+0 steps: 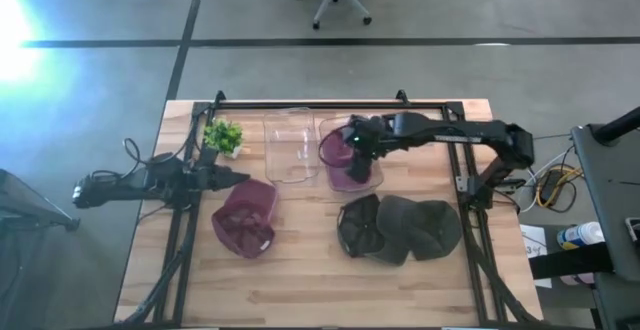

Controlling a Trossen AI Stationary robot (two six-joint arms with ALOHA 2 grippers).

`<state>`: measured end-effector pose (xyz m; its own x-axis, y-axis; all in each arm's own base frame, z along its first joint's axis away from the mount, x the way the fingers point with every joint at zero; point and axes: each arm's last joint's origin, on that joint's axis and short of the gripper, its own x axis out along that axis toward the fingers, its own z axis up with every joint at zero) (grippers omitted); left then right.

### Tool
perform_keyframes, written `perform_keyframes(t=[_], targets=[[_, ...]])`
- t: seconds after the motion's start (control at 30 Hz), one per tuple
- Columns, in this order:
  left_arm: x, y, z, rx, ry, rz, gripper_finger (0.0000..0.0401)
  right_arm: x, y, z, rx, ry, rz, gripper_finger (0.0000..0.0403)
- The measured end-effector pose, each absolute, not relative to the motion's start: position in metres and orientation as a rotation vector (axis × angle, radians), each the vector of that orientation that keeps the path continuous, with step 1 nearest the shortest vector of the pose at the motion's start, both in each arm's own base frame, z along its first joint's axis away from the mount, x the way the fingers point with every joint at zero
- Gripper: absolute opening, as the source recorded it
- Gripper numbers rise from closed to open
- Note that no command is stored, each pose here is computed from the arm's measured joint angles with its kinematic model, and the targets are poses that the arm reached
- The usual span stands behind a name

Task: Pick & Place hat
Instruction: Put the red cap into the right transparent bin

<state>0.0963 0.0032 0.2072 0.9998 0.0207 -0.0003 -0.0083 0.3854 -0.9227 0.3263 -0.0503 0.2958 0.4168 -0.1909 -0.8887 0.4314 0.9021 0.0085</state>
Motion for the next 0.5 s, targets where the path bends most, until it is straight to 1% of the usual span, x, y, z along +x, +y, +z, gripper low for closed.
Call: perform_keyframes(t=[0.1,0.13,0.2,0.27,0.33,0.4,0.5], targets=[[0.100,0.000,0.221,-1.130,0.091,-0.044,0.0097,0.323,-0.031,0.302,0.276,1.066,-0.308,0.0135],[0.103,-0.003,0.223,-1.119,0.165,-0.076,0.0097,0.323,-0.026,0.298,0.300,1.086,-0.280,0.0135],[0.107,-0.008,0.220,-1.110,0.413,-0.103,0.0097,0.323,-0.019,0.292,0.341,1.114,-0.267,0.0134],[0.109,-0.012,0.211,-1.076,0.703,-0.024,0.0097,0.322,-0.011,0.292,0.359,1.110,-0.279,0.0134],[0.109,-0.014,0.207,-0.986,0.923,0.072,0.0097,0.321,-0.001,0.292,0.381,1.105,-0.279,0.0134],[0.113,-0.016,0.207,-0.900,1.054,0.161,0.0097,0.321,0.009,0.289,0.412,1.117,-0.278,0.0133],[0.122,-0.017,0.206,-0.848,1.152,0.238,0.0097,0.320,0.022,0.287,0.460,1.125,-0.290,0.0130]])
